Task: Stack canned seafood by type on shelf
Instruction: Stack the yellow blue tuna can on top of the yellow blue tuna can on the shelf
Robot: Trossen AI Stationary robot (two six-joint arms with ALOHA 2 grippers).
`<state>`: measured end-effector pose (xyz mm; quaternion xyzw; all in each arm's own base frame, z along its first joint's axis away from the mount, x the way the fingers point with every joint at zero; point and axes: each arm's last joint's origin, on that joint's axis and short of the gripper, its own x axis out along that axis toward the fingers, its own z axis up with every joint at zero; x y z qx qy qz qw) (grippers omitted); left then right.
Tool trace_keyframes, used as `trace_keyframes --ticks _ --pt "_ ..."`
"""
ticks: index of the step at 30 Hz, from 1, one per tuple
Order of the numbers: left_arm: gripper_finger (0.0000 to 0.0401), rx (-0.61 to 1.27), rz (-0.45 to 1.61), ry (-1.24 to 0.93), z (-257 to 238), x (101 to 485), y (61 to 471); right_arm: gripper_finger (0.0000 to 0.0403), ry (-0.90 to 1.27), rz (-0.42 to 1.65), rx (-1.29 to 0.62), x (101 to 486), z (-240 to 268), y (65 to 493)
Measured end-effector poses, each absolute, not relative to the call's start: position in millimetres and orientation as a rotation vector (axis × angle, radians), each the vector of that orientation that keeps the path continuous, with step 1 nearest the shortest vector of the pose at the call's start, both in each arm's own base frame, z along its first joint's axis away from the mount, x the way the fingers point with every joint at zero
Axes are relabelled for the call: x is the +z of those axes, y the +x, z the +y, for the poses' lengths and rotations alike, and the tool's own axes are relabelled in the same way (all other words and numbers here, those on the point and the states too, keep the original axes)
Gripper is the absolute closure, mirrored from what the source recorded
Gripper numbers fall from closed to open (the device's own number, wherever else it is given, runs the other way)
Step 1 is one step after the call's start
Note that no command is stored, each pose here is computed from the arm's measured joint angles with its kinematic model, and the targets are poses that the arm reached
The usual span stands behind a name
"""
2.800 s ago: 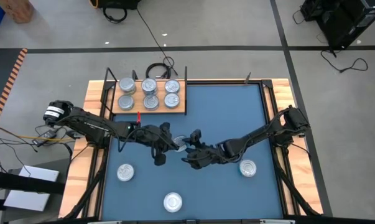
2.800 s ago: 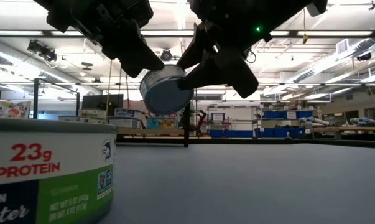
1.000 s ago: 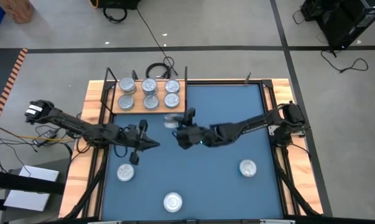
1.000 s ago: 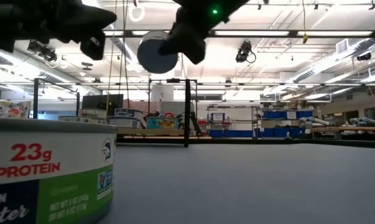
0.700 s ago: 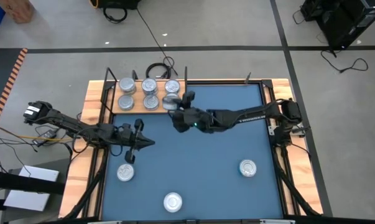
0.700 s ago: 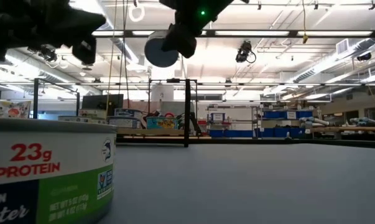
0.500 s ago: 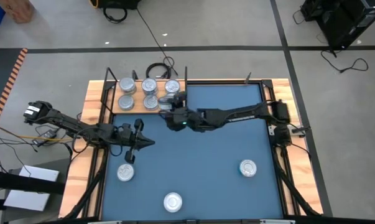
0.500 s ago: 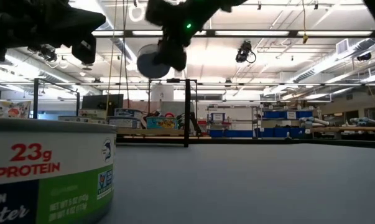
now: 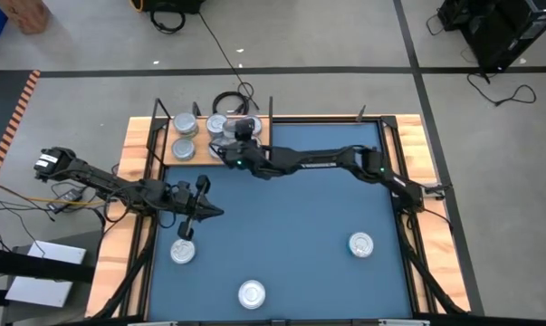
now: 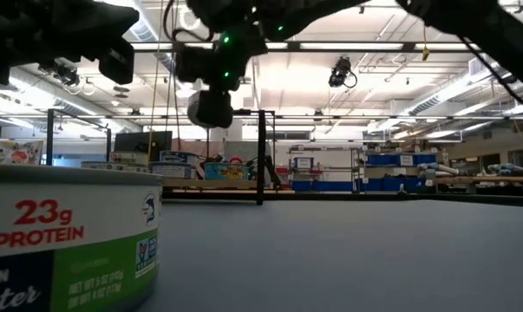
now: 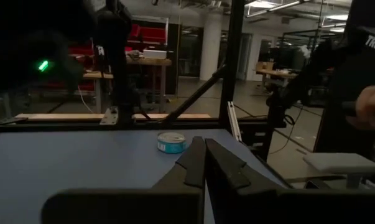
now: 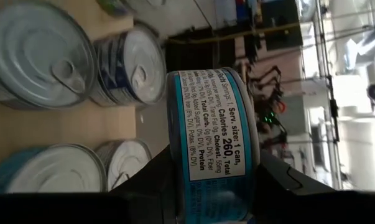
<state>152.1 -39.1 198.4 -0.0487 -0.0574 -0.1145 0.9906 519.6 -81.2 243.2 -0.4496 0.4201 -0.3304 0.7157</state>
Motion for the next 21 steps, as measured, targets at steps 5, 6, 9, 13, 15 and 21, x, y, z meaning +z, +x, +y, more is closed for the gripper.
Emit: trace_keyframes --ticks 5,6,9,13,15,21 --pt "0.039 -0.238 -0.116 -0.097 -39 198 152 0.0258 -0.999 0.998 -0.762 223 -97 531" --pt "0.039 -0.239 -0.116 -0.097 -39 198 152 0.0258 -0.992 1.004 -0.768 222 -100 531" --pt "0.039 -0.241 -0.115 -0.097 -39 198 152 0.0258 -0.961 1.012 -0.794 219 -108 532" --pt "0.039 -0.241 -0.113 -0.096 -39 198 152 0.0258 -0.913 1.04 -0.809 214 -117 528" --pt "0.039 -0.241 -0.113 -0.096 -39 198 152 0.0258 -0.892 1.045 -0.815 213 -120 526" --pt "0.039 -0.241 -0.113 -0.096 -39 198 152 0.0258 -0.806 1.064 -0.751 207 -129 520"
